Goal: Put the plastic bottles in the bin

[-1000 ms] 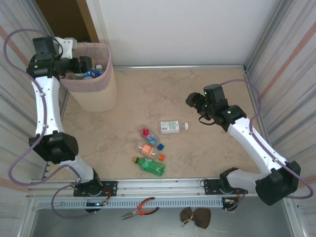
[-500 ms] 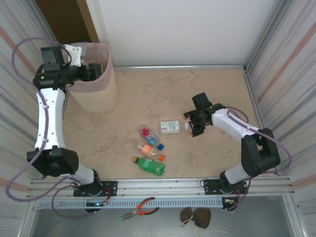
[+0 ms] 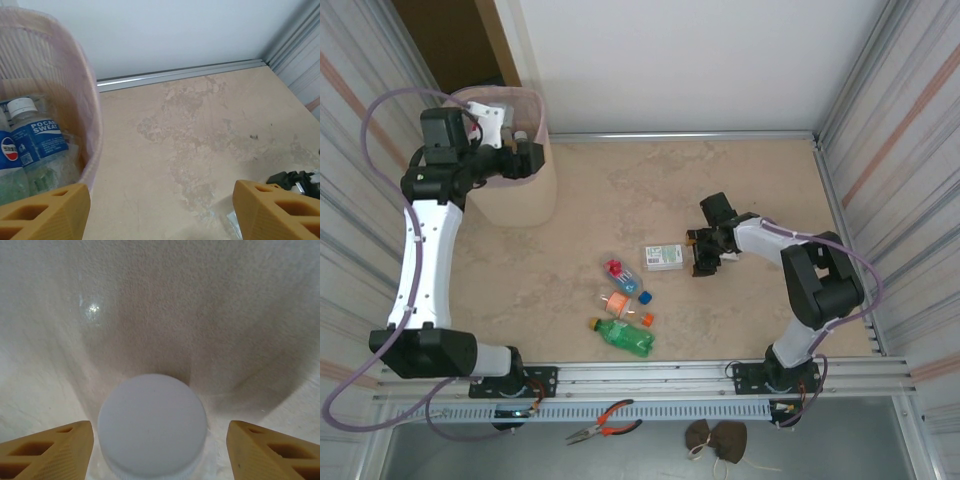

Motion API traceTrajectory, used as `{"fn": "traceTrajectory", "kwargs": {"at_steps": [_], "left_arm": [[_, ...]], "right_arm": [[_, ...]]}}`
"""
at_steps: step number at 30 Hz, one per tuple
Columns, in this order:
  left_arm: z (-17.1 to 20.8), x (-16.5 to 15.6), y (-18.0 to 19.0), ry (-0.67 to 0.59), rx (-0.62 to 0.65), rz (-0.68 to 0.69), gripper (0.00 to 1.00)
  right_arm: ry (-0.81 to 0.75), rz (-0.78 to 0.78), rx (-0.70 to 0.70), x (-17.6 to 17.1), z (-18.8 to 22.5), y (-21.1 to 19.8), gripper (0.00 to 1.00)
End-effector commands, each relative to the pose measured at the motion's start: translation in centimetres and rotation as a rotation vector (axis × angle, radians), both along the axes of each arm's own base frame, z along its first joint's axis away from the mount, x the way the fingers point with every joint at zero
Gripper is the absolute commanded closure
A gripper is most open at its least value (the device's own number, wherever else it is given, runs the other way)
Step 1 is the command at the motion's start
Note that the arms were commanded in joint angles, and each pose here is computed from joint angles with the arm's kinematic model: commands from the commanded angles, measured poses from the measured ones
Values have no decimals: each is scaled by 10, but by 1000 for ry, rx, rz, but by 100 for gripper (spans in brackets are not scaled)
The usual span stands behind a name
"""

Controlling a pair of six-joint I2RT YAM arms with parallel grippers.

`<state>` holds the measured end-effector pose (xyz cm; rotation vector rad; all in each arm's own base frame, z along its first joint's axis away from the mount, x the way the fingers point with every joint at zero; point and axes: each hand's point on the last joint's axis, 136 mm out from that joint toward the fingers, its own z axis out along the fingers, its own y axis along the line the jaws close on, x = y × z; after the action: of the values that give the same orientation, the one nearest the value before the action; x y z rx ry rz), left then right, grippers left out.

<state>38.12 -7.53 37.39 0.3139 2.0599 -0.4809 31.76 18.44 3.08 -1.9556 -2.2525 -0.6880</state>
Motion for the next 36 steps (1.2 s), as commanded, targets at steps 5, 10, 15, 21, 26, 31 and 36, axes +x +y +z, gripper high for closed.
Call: {"fn": "traceTrajectory", "kwargs": {"at_steps": [5,10,15,21,26,31,36], "left_arm": [[1,-9,-5,-21,-10,4,25],[1,-10,-10,-22,-12,-10,25],[0,-11,-15,-21,-13,-24,25],[0,-11,-20,-20,-12,-34,25],[0,-13,-30,-23,-23,-72,25],[1,-16,-49,-38,-64,-156,25],[2,-19,-70,-57,-106,-251,25]], "right_arm": [[19,-65,15,5,-4,-1,40],[27,-56,-12,3,-6,-5,46],[27,-41,-46,2,-8,-10,48],[36,-33,-74,2,-13,-15,60],[-22,-25,-89,9,1,-17,62],[-192,13,-158,29,39,-28,64],[-430,113,-244,52,88,-33,69]]}}
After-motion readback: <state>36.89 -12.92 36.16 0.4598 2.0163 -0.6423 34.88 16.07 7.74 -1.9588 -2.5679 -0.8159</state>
